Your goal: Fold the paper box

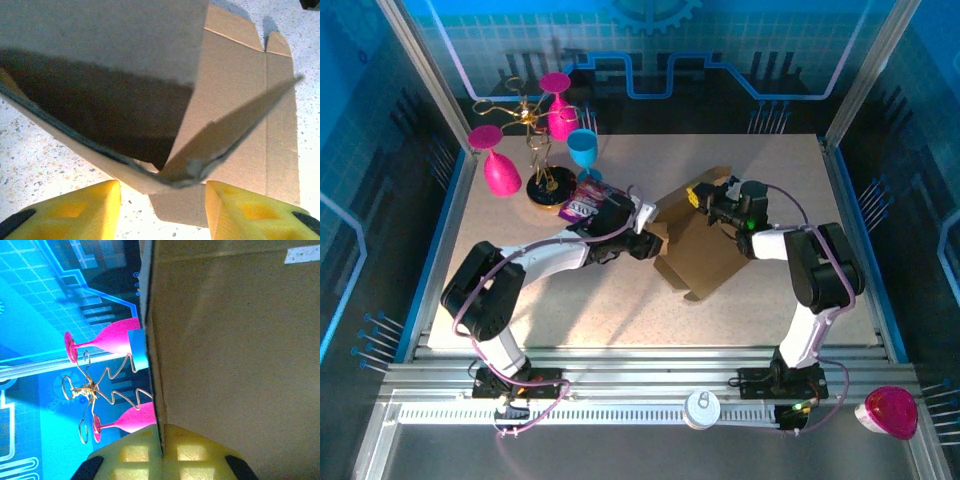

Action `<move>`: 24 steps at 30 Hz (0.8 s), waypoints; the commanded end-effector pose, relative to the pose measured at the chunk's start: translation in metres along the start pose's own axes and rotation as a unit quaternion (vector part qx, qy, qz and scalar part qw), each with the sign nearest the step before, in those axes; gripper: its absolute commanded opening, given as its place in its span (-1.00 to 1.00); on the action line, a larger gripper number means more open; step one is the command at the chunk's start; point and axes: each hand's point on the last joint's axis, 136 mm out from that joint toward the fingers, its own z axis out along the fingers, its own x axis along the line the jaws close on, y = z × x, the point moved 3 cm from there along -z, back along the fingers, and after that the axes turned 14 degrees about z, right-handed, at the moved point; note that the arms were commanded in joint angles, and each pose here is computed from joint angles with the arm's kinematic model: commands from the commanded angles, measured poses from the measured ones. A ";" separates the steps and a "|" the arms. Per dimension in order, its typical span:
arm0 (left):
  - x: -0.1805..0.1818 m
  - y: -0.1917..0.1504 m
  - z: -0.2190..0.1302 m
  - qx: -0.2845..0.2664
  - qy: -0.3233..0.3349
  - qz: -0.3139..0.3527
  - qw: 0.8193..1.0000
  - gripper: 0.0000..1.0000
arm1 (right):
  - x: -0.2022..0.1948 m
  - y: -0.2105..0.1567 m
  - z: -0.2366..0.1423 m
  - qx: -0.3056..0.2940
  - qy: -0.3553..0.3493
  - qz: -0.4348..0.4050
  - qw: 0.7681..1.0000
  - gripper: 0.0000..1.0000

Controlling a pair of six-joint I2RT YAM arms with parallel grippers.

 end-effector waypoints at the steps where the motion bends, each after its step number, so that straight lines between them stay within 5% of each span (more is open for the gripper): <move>1: -0.001 0.005 0.006 -0.007 0.014 0.002 1.000 -0.02 | -0.005 0.000 -0.003 0.027 0.015 -0.002 1.000 -1.00; 14: -0.001 -0.002 0.017 -0.013 0.050 -0.003 0.999 -0.04 | -0.011 0.008 -0.008 0.026 0.020 0.002 0.999 -1.00; 24: 0.005 0.014 0.022 -0.077 0.112 -0.024 0.990 -0.04 | -0.008 0.008 -0.007 0.025 0.025 0.005 0.999 -1.00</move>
